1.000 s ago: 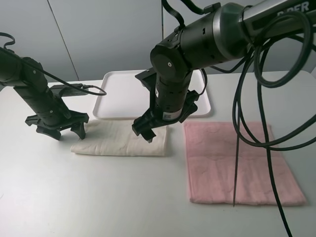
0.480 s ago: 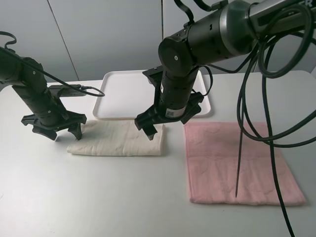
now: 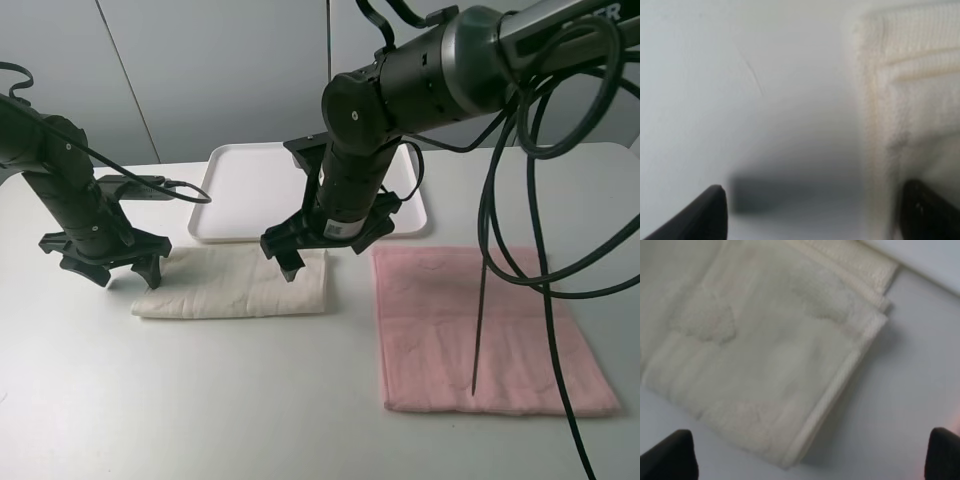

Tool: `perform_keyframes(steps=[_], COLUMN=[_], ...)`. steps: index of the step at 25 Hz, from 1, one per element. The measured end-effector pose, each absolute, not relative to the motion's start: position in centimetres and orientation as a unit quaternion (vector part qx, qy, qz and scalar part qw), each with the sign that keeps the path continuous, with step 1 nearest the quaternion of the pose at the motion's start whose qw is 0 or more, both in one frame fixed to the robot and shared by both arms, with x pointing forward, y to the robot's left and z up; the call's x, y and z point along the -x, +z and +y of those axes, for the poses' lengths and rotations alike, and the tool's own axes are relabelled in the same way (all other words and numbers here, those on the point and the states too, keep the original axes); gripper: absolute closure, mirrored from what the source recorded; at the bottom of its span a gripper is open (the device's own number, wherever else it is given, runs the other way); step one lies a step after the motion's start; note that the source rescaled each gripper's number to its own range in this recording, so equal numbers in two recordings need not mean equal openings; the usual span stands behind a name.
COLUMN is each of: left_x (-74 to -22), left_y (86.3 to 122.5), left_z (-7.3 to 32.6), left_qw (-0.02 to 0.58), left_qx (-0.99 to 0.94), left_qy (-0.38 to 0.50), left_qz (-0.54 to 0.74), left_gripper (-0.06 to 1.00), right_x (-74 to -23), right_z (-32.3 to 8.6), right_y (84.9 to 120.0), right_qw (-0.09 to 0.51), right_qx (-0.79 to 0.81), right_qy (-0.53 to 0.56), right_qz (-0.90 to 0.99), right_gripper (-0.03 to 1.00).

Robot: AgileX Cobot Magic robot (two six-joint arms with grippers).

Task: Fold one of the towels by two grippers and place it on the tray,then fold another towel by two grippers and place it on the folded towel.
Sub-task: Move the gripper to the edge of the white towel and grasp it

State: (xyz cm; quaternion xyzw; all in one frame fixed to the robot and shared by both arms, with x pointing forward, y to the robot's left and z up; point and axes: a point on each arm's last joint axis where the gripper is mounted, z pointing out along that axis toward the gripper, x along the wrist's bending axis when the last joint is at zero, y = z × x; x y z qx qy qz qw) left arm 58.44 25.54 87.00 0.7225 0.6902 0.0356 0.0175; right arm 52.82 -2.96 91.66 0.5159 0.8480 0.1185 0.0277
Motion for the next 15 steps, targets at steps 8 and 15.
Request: perform_keyframes(steps=[8,15], left_x=[-58.4,-58.3], left_y=[87.0,87.0], left_z=[25.6,25.6], left_qw=[0.012,0.011], left_qx=[-0.725,-0.725], left_qy=[0.034,0.034], left_qz=[0.688,0.687], left_gripper=[0.04,0.04], right_x=[-54.3,-55.5], right_z=[-1.6,-0.5], right_y=[89.7,89.3], right_qw=[0.020,0.018], right_qx=[-0.513,-0.511], right_qy=[0.094,0.087], right_qz=[0.853,0.855], right_gripper=[-0.01,-0.01])
